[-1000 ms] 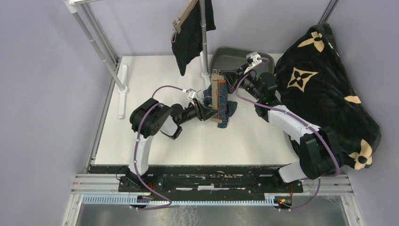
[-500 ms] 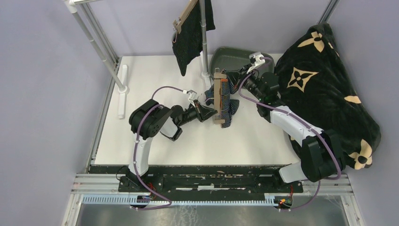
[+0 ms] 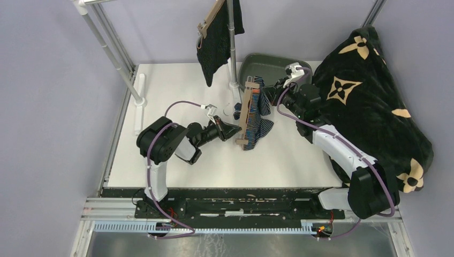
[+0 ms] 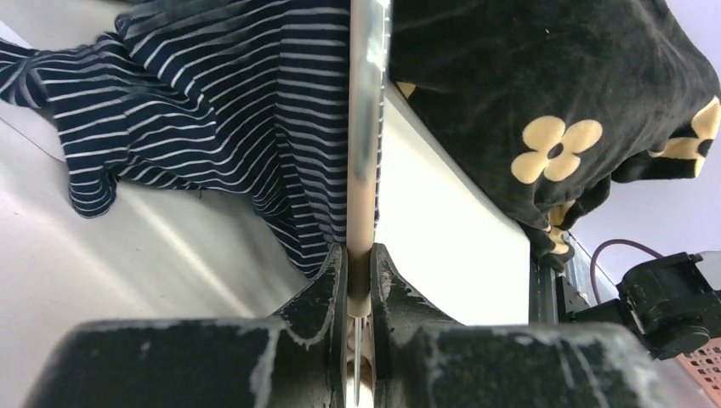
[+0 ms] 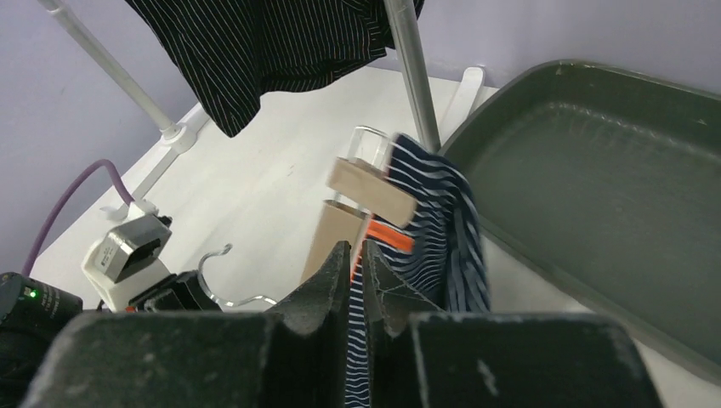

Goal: Clip the underwear to the hanger
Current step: Adjust the hanger.

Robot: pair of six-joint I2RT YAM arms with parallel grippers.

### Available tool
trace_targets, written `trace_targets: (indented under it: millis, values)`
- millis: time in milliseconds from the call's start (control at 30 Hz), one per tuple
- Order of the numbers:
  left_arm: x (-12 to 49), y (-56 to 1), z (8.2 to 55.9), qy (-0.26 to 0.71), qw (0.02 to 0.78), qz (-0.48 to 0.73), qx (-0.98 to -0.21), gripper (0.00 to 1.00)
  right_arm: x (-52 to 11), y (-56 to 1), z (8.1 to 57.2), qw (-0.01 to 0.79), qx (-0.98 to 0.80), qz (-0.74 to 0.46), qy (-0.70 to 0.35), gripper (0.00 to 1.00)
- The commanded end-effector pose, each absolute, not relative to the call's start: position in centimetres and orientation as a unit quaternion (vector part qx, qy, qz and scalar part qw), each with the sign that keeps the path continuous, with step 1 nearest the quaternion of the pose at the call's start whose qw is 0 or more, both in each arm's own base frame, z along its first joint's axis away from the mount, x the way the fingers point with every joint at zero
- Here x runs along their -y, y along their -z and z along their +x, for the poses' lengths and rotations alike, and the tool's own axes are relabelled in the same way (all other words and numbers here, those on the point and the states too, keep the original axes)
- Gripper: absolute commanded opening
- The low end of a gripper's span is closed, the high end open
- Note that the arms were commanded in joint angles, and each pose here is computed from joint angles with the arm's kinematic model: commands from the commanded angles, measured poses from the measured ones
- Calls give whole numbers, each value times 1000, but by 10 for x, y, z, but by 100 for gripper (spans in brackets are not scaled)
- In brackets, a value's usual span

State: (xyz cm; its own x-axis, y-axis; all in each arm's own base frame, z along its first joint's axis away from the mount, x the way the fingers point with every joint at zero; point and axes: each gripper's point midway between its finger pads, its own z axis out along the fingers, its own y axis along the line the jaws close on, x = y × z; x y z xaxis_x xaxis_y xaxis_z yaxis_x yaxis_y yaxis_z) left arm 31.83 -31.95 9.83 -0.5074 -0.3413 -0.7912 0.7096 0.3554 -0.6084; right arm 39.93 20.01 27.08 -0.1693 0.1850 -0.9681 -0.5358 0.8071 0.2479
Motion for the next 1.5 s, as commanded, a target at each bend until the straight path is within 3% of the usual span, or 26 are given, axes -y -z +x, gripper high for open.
trace_targets:
  millis: [0,167,333,867,1467]
  values:
    - [310,-136,330,538,533,139,-637,3,-190,-286,394,648,-702,-121,-269,16]
    - [308,-136,333,518,529,138,-658,3,-189,-280,393,638,-713,-119,-265,16]
    - [308,-129,336,498,509,143,-687,3,-196,-268,386,610,-729,-122,-286,37]
    - [298,-135,349,422,470,136,-763,3,-224,-228,392,503,-787,-51,-353,45]
    - [234,-185,314,306,458,90,-829,3,-202,-236,380,526,-790,-39,-312,51]
